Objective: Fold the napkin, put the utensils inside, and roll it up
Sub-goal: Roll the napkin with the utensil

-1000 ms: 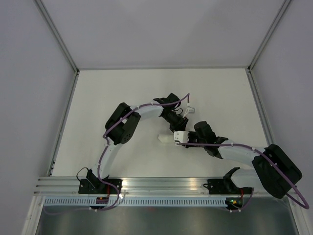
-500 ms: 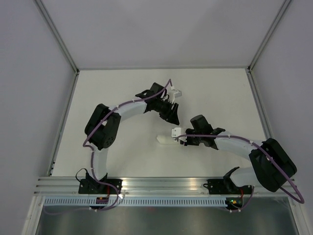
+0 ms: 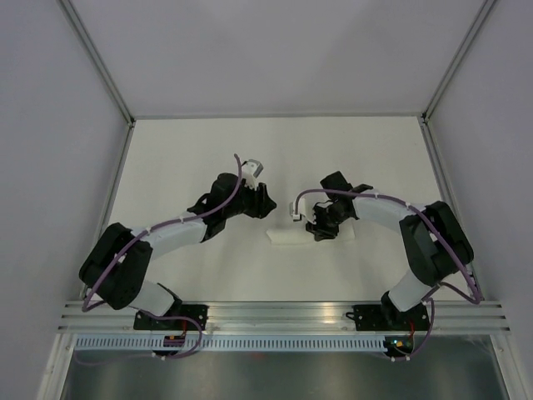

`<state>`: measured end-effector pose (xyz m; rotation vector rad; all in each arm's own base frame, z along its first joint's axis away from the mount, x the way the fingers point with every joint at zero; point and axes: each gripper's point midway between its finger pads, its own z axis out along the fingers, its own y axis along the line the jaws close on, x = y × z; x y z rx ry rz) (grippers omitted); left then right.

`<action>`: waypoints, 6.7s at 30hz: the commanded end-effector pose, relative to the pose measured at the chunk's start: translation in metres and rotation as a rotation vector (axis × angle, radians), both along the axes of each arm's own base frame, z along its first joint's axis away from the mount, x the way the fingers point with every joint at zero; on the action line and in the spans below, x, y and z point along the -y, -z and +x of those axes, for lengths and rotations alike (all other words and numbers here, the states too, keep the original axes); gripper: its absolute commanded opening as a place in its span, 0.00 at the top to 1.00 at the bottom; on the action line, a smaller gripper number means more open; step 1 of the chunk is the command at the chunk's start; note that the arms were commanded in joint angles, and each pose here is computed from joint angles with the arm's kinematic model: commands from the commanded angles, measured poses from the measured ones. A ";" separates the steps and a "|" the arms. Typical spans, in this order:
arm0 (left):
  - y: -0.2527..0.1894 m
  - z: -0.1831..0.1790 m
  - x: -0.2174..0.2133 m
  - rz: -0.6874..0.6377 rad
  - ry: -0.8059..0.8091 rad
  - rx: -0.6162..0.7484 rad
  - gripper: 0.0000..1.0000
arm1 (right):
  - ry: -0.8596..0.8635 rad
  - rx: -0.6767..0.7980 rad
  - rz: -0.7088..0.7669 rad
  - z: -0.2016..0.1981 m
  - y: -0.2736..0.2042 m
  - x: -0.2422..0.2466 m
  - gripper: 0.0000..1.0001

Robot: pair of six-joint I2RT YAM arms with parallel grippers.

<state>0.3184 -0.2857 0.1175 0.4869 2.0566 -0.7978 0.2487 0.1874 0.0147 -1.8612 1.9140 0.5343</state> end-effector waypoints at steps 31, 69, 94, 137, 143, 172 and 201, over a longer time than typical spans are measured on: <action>0.062 -0.076 0.112 0.681 0.434 0.947 0.34 | 0.047 -0.532 -0.132 -0.007 0.052 0.025 0.81; 0.124 -0.108 0.102 0.663 0.746 0.489 0.98 | 0.166 -0.446 0.118 0.037 -0.023 0.024 0.19; 0.128 -0.106 0.085 0.436 0.911 -0.213 0.98 | 0.422 0.231 0.448 0.053 -0.118 0.094 0.16; 0.135 -0.090 0.094 0.225 0.882 -0.662 0.87 | 0.115 0.369 0.113 -0.003 -0.014 0.012 0.41; 0.126 -0.081 0.096 0.222 0.870 -0.628 0.64 | 0.120 0.310 0.083 -0.004 -0.006 0.011 0.55; -0.014 0.048 0.010 0.136 0.009 0.191 0.54 | -0.043 -0.233 -0.037 -0.036 0.013 0.018 0.68; 0.041 -0.095 0.094 0.588 0.428 0.791 0.49 | -0.039 -0.448 -0.071 -0.011 0.024 0.017 0.68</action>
